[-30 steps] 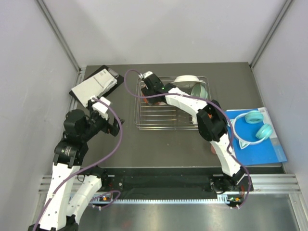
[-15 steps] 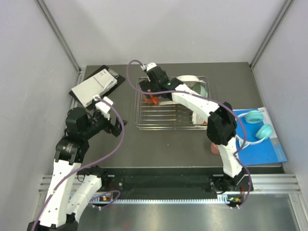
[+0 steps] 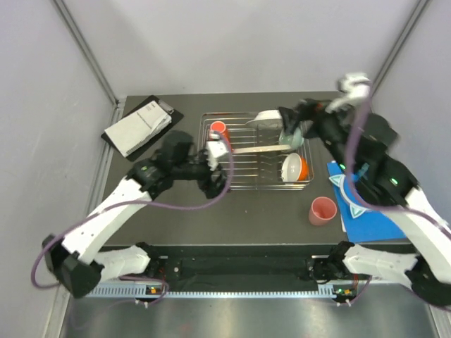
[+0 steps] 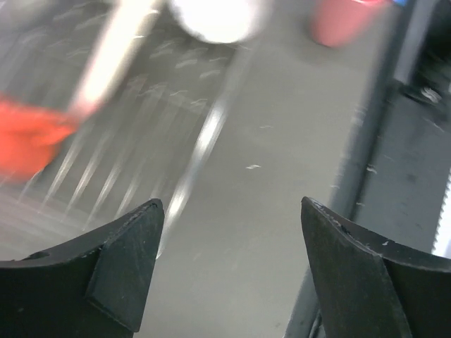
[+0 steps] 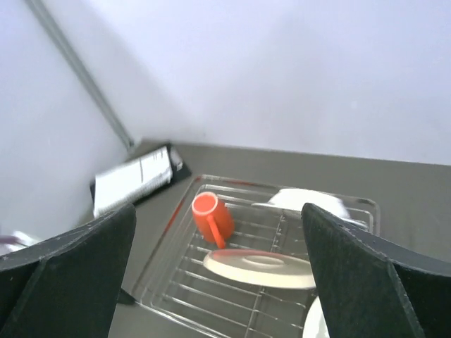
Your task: Load the mixed dishes into the dish rack
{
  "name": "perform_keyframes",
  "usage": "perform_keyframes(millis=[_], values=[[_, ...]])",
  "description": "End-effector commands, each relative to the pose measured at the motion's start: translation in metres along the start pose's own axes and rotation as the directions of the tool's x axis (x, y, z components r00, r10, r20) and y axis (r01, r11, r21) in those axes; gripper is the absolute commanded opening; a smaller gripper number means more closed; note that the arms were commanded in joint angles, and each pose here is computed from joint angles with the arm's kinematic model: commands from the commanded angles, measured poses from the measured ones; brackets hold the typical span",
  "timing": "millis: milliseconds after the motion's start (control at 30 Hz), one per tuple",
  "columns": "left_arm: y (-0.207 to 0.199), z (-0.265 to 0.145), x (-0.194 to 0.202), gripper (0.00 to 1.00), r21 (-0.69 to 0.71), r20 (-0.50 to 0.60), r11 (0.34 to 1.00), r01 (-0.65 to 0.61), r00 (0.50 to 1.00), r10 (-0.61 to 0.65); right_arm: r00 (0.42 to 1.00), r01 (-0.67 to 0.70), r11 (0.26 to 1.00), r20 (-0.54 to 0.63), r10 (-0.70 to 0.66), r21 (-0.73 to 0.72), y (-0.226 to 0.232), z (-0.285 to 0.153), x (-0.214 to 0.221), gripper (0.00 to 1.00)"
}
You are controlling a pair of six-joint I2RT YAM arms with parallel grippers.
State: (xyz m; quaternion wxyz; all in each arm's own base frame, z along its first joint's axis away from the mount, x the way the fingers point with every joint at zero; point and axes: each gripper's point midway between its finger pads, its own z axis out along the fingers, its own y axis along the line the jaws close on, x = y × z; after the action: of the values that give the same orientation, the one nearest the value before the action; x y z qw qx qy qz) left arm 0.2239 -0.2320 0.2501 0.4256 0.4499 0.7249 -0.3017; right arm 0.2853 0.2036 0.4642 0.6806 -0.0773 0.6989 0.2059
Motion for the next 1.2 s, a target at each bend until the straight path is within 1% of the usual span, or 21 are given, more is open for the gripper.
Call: perform_keyframes(millis=[0, 33, 67, 133, 167, 200, 233, 267, 300, 333, 400, 467, 500, 567, 600, 667, 700, 800, 967, 1133, 1167], values=[[-0.031, 0.051, -0.018, 0.82, 0.076, -0.083, 0.987, -0.140, 0.986, 0.147, 0.989, -0.112, 0.984, 0.107, 0.098, 0.142, -0.043, -0.037, 0.006, 1.00], [-0.033, 0.069, -0.021, 0.82, 0.085, -0.107, 0.985, -0.151, 0.981, 0.160, 0.985, -0.131, 0.980, 0.134, 0.112, 0.149, -0.050, -0.053, 0.000, 1.00], [-0.045, 0.080, -0.024, 0.82, 0.100, -0.120, 0.983, -0.151, 0.979, 0.163, 0.988, -0.130, 0.976, 0.110, 0.111, 0.176, -0.057, -0.056, 0.014, 1.00], [-0.051, 0.107, -0.034, 0.81, 0.108, -0.134, 0.986, -0.130, 0.980, 0.144, 0.985, -0.150, 0.970, 0.115, 0.129, 0.194, -0.066, -0.071, 0.017, 1.00], [-0.061, 0.117, -0.036, 0.80, 0.114, -0.144, 0.987, -0.113, 0.981, 0.129, 0.985, -0.162, 0.962, 0.100, 0.143, 0.221, -0.072, -0.074, 0.028, 1.00], [-0.065, 0.127, -0.038, 0.80, 0.117, -0.149, 0.987, -0.107, 0.981, 0.124, 0.983, -0.172, 0.958, 0.106, 0.151, 0.230, -0.076, -0.078, 0.029, 1.00], [-0.067, 0.143, -0.042, 0.80, 0.119, -0.152, 0.987, -0.104, 0.981, 0.121, 0.974, -0.209, 0.949, 0.136, 0.181, 0.235, -0.081, -0.089, 0.025, 1.00], [-0.079, 0.153, -0.044, 0.80, 0.119, -0.154, 0.988, -0.097, 0.981, 0.115, 0.969, -0.227, 0.938, 0.157, 0.191, 0.263, -0.089, -0.094, 0.025, 0.99], [-0.084, 0.168, -0.046, 0.79, 0.123, -0.158, 0.988, -0.092, 0.981, 0.111, 0.965, -0.242, 0.929, 0.164, 0.202, 0.279, -0.094, -0.098, 0.031, 1.00], [-0.100, 0.177, -0.049, 0.79, 0.135, -0.150, 0.987, -0.085, 0.983, 0.105, 0.951, -0.282, 0.916, 0.208, 0.228, 0.285, -0.101, -0.110, 0.025, 1.00], [-0.108, 0.199, -0.051, 0.79, 0.121, -0.160, 0.989, -0.082, 0.982, 0.101, 0.945, -0.295, 0.907, 0.232, 0.230, 0.302, -0.110, -0.118, 0.029, 0.99], [-0.121, 0.214, -0.051, 0.79, 0.121, -0.164, 0.990, -0.074, 0.982, 0.094, 0.931, -0.324, 0.887, 0.279, 0.236, 0.329, -0.123, -0.133, 0.024, 1.00], [-0.122, 0.227, -0.048, 0.79, 0.106, -0.172, 0.991, -0.078, 0.980, 0.096, 0.918, -0.348, 0.878, 0.311, 0.247, 0.328, -0.129, -0.146, 0.020, 1.00], [-0.128, 0.240, -0.049, 0.79, 0.107, -0.167, 0.992, -0.074, 0.982, 0.091, 0.893, -0.393, 0.851, 0.364, 0.264, 0.348, -0.143, -0.162, 0.017, 1.00], [-0.130, 0.253, -0.048, 0.79, 0.111, -0.172, 0.991, -0.071, 0.981, 0.089, 0.861, -0.441, 0.833, 0.421, 0.287, 0.334, -0.153, -0.182, 0.009, 1.00], [-0.134, 0.270, -0.050, 0.79, 0.119, -0.174, 0.990, -0.081, 0.980, 0.102, 0.816, -0.502, 0.790, 0.494, 0.299, 0.351, -0.171, -0.207, 0.002, 1.00], [-0.135, 0.275, -0.050, 0.79, 0.126, -0.173, 0.989, -0.083, 0.979, 0.104, 0.778, -0.544, 0.773, 0.543, 0.317, 0.328, -0.181, -0.227, -0.003, 1.00], [-0.138, 0.294, -0.051, 0.79, 0.136, -0.167, 0.986, -0.091, 0.979, 0.113, 0.718, -0.595, 0.751, 0.609, 0.338, 0.285, -0.195, -0.257, -0.010, 1.00], [-0.137, 0.320, -0.044, 0.79, 0.133, -0.178, 0.987, -0.089, 0.978, 0.112, 0.716, -0.595, 0.754, 0.610, 0.340, 0.279, -0.199, -0.269, -0.009, 1.00], [-0.135, 0.329, -0.027, 0.79, 0.131, -0.202, 0.987, -0.093, 0.972, 0.118, 0.720, -0.588, 0.760, 0.606, 0.337, 0.277, -0.201, -0.275, -0.011, 1.00], [-0.135, 0.330, -0.018, 0.79, 0.136, -0.218, 0.987, -0.090, 0.969, 0.119, 0.723, -0.586, 0.761, 0.605, 0.335, 0.279, -0.201, -0.275, -0.010, 1.00]])
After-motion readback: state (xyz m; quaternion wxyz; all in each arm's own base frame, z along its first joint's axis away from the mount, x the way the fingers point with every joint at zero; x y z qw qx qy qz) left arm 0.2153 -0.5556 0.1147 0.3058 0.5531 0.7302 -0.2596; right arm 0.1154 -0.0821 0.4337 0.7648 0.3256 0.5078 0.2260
